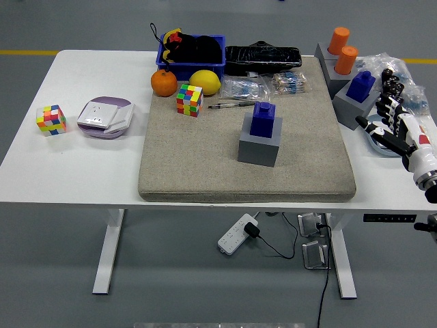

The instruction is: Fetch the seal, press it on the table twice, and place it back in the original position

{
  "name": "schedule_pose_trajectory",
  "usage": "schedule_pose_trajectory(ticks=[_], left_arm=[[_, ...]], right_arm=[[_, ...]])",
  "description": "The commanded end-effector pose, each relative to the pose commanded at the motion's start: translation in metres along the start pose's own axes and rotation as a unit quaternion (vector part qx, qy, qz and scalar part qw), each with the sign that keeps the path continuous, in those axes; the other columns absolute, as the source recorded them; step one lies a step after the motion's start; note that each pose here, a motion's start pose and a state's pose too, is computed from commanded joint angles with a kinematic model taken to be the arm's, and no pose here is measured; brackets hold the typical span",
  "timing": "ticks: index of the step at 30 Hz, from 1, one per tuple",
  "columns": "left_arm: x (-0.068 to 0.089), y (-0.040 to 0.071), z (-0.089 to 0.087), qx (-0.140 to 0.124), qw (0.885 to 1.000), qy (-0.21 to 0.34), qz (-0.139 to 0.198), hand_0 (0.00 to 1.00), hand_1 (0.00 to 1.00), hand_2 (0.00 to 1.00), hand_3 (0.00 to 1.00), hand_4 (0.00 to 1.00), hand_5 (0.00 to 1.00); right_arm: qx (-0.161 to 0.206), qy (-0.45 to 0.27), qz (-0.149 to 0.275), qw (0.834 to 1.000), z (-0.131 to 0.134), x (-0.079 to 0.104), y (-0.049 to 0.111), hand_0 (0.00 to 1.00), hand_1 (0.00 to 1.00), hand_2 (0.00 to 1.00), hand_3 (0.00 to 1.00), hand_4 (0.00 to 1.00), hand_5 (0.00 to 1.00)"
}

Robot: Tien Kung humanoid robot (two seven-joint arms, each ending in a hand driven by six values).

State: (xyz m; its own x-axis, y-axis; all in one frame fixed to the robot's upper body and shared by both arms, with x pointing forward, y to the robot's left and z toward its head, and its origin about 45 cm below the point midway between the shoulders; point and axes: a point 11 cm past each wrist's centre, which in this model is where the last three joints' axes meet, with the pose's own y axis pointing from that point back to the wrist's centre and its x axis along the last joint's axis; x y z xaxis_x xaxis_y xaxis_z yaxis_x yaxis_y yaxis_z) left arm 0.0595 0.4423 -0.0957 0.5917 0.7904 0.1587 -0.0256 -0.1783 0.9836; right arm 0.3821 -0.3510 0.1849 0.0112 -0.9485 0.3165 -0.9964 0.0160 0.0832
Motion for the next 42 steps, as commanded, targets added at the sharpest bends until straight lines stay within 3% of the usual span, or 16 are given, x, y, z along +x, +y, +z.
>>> schedule_pose_trajectory(ticks=[10,42], left_arm=[[0.004,0.001,0.006,-0.005,1.000,-0.003,0.003,0.822,0.789,0.753,0.812,0.721,0.377],[-0.007,-0.002,0.003,-0.003,1.000,0.014,-0.007,0.823,0.789,0.753,0.812,0.719,0.377]], right_arm=[[0.008,-0.006,0.018,1.000,-0.006,0.009,-0.001,0.957,0.926,0.914,0.957,0.998,0.549],[-0.002,-0.004,0.018,1.000,-0.009,0.015,0.002,0.952,0.914,0.896,0.937,0.998,0.535]])
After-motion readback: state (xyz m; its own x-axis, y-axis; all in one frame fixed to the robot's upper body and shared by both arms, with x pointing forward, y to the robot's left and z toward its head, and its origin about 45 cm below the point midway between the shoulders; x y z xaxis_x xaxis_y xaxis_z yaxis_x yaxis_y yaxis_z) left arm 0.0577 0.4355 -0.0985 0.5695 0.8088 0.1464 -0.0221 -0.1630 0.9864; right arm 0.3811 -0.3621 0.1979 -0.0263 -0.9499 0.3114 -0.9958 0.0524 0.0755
